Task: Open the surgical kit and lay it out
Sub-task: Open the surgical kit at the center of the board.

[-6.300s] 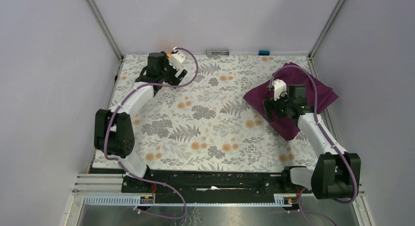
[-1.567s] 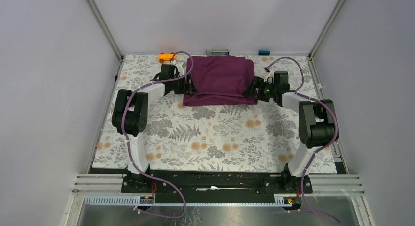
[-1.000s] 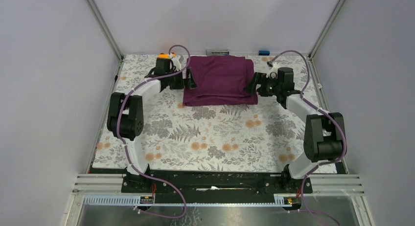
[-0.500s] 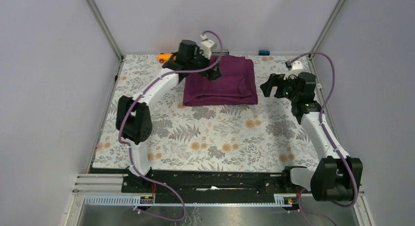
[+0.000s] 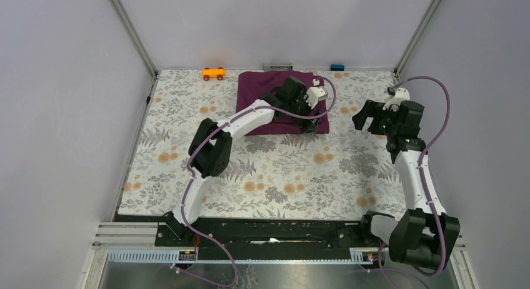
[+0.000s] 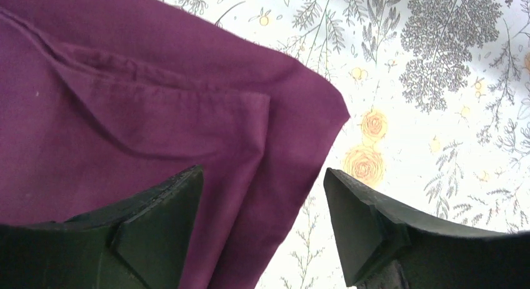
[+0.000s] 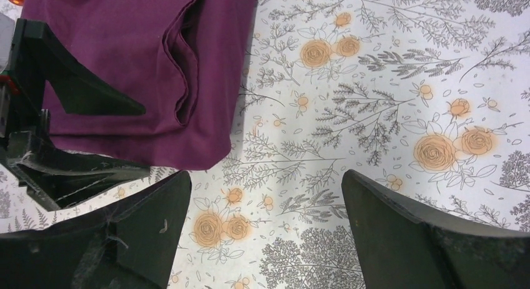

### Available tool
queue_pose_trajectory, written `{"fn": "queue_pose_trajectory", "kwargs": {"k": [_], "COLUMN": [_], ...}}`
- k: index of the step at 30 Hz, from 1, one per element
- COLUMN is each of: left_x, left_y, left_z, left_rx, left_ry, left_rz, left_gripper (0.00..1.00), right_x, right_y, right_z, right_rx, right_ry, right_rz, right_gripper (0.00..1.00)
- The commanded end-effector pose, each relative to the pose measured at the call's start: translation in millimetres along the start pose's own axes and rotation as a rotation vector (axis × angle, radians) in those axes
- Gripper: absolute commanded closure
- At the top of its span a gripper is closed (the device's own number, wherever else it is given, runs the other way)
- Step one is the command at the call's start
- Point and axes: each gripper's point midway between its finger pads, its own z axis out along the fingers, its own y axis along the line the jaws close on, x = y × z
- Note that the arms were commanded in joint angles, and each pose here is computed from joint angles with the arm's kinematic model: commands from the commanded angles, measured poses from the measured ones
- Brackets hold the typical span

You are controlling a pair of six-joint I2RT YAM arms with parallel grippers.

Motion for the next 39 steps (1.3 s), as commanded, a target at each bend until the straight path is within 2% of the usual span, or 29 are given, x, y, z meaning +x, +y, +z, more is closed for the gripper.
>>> {"fn": "queue_pose_trajectory", "kwargs": {"k": [1, 8, 16, 20, 26, 39], "left_x": [-39, -39, -49, -51, -44, -16], "left_y": [7, 4, -5, 1, 20, 31], "left_z": [-1, 5, -3, -5, 1, 19], "left_rx": [-0.053, -0.026, 0.027, 0.029, -0.051, -0.091], "left_ry": [-0.087, -0.095, -0.139, -0.156, -0.141, -0.073], "left_rz": [0.033, 0.001, -0.050, -0.091, -0.090, -0.040], "left_gripper": [0.24, 0.28, 0.18, 0.17, 0.23, 0.31], "right_x": [-2, 2, 3, 3, 3, 4], "right_y": [6, 7, 8, 8, 9, 7], "right_z": [-4, -3, -4, -4, -4, -3], "right_rx": [-0.048, -0.074, -0.094, -0.101, -0.109, -0.118], "right_ry": [-0.011, -0.005, -0.005, -0.002, -0.004, 0.001], "right_rz": [0.017, 0.029, 0.033, 0.036, 0.039, 0.049], "right_gripper": [0.03, 0.03, 0.03, 0.03, 0.03, 0.03]}}
